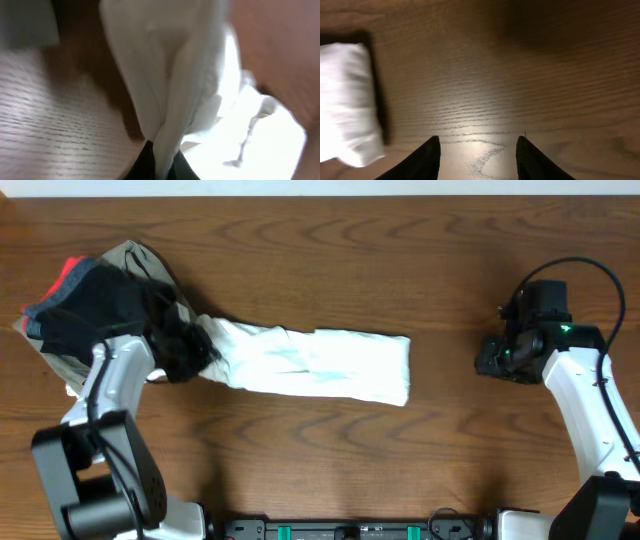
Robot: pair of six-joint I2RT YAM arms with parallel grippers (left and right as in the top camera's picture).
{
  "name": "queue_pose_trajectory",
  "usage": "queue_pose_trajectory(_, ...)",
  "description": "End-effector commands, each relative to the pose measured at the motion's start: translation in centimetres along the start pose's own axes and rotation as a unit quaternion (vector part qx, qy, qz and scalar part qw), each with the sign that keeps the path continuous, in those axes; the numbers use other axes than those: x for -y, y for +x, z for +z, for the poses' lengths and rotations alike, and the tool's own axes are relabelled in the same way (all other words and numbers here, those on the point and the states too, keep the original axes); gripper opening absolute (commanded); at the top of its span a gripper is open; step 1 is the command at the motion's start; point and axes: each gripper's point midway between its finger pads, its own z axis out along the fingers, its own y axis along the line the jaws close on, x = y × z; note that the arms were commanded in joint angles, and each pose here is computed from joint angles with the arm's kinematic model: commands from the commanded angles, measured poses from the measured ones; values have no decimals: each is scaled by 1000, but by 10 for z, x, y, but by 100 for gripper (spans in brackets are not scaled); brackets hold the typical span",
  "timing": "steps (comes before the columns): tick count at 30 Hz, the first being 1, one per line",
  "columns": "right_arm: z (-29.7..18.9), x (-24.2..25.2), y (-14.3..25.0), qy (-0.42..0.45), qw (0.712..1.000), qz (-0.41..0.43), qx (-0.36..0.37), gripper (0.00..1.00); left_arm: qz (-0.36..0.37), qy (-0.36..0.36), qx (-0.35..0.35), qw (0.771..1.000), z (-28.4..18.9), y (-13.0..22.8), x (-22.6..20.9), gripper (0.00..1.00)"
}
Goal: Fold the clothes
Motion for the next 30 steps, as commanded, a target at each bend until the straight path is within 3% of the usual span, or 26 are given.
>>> queue_pose_trajectory(1,-2,4,-1,0,1000,-3,3,47,61,9,44,997,-37,-20,28,6)
queue_pose_trajectory(7,-2,4,2,0,1000,-2,-2,48,126,31,78,988,-77,-21,79,6)
queue_pose_trajectory(12,-2,5,7,2,1000,-2,-13,48,189,54,79,977,-80,-2,123,6)
queue_pose_trajectory(20,-2,5,10,3,1000,-1,-19,48,366,88,9,926,-43,86,200,6)
queue_pose_trajectory(30,-3,5,14,2,1000,-1,-27,49,500,0,-26,866,19,172,222,12)
